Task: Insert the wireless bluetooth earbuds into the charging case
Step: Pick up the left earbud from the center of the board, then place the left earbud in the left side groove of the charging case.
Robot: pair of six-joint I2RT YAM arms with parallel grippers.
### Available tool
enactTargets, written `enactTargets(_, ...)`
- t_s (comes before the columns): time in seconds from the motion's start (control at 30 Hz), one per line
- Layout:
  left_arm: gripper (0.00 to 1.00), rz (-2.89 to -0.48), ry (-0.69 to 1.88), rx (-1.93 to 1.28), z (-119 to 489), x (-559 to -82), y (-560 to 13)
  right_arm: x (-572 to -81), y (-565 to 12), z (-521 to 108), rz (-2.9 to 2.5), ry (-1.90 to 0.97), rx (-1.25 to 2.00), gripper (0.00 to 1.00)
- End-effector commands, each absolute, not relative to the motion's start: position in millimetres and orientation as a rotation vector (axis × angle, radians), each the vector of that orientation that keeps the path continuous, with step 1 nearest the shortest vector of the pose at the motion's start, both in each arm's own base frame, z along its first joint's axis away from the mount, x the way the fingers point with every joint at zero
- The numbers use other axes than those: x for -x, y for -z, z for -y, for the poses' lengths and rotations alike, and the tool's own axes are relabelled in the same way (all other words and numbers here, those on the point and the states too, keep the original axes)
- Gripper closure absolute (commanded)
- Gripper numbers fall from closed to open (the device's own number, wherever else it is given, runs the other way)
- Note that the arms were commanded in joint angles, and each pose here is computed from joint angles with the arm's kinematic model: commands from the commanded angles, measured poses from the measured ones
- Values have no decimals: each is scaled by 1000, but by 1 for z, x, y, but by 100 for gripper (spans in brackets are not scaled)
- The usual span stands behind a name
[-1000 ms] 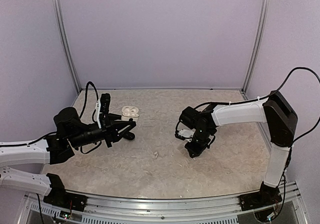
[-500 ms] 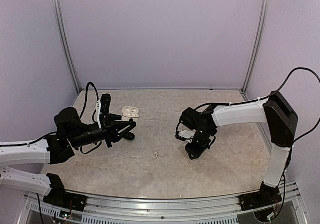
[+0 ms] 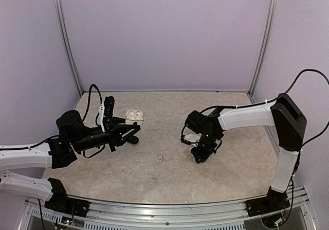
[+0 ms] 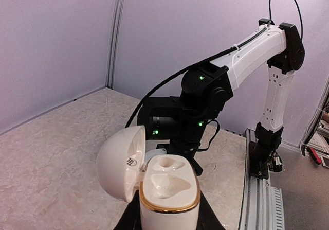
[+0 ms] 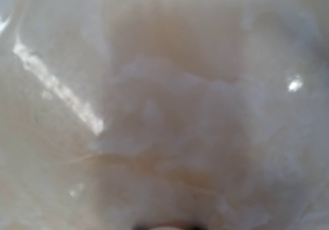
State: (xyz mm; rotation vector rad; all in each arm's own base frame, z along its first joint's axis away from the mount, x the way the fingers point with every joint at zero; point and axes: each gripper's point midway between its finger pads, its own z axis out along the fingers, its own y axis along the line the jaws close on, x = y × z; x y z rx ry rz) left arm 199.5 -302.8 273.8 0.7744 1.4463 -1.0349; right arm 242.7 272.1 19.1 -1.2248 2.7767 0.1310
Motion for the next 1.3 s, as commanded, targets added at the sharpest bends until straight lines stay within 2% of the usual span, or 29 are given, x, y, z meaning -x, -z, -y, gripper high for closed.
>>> enactTargets(0.0,100,-1379,1040,-774,305,-198,-293,-248,-34,-280,-2726,-154,1215,79)
enactTargets(0.2,100,-1380,1025,-770,304,-199,-292,-267,-81,-301,-2569,-245,1151,81)
enactTargets(0.37,100,-1348,1011,-769,303,-200,-297,-285,-160,-325,-2304,-386,1085,82)
enactTargets(0.53,100,-1312,981,-783,305,-200,-301,-282,-248,-343,-2025,-554,1035,83)
enactTargets(0.9,100,-1162,842,-813,311,-188,-314,-211,-377,-374,-1453,-819,1073,82)
enactTargets(1.27,100,-1018,823,-854,316,-167,-334,-151,-421,-399,-1156,-972,1121,83)
